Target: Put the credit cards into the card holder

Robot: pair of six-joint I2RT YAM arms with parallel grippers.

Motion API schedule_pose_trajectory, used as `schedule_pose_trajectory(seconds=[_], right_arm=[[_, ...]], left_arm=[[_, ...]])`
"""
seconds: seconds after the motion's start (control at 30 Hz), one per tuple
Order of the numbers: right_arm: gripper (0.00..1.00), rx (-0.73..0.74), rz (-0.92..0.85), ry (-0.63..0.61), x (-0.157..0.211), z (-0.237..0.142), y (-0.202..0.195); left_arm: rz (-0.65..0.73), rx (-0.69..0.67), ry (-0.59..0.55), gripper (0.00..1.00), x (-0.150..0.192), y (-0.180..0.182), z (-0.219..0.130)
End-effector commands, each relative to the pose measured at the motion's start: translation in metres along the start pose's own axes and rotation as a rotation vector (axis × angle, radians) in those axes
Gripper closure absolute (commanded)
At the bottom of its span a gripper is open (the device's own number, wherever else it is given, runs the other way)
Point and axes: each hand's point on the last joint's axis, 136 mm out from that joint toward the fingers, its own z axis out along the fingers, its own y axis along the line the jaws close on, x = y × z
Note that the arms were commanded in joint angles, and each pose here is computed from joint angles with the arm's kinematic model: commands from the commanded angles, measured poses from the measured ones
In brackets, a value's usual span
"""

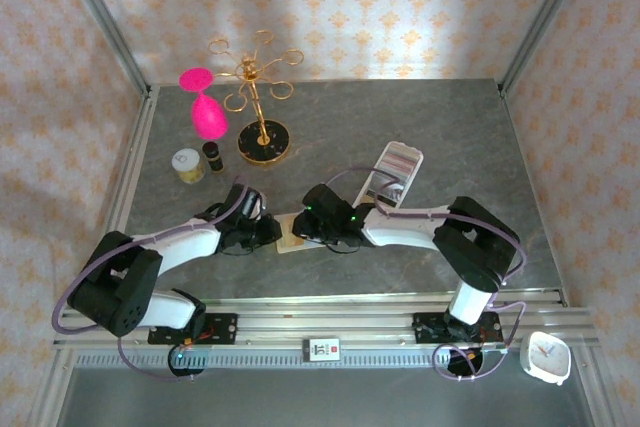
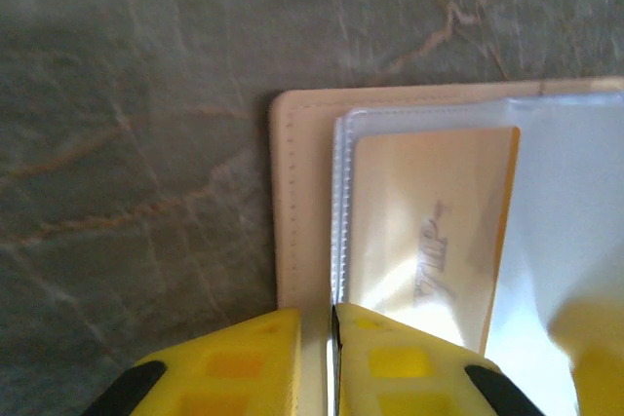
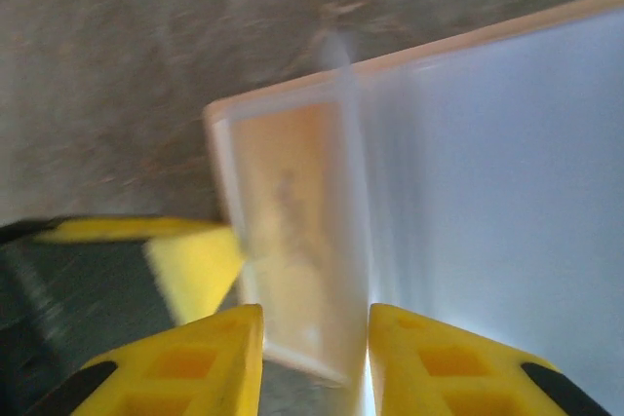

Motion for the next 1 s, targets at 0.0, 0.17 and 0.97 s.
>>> schedule_pose_trajectory(seconds=[0.0, 0.17, 0.97], right_arm=[[0.65, -0.117, -0.041, 0.025, 0.0, 0.009, 0.034], [0.63, -0.112, -0.034, 0.058, 0.004, 0.031, 0.033], [0.57, 0.145, -0.407, -0.262, -0.112, -0.115, -0.018]], left_arm=[[-0.024, -0.043, -0.05, 0.81, -0.017, 0.008, -0.007], [-0.054, -0.074, -0.123, 0.73, -0.029, 0.014, -0.025], [0.012, 0.137, -0.242, 0.47, -0.057, -0.042, -0.072]])
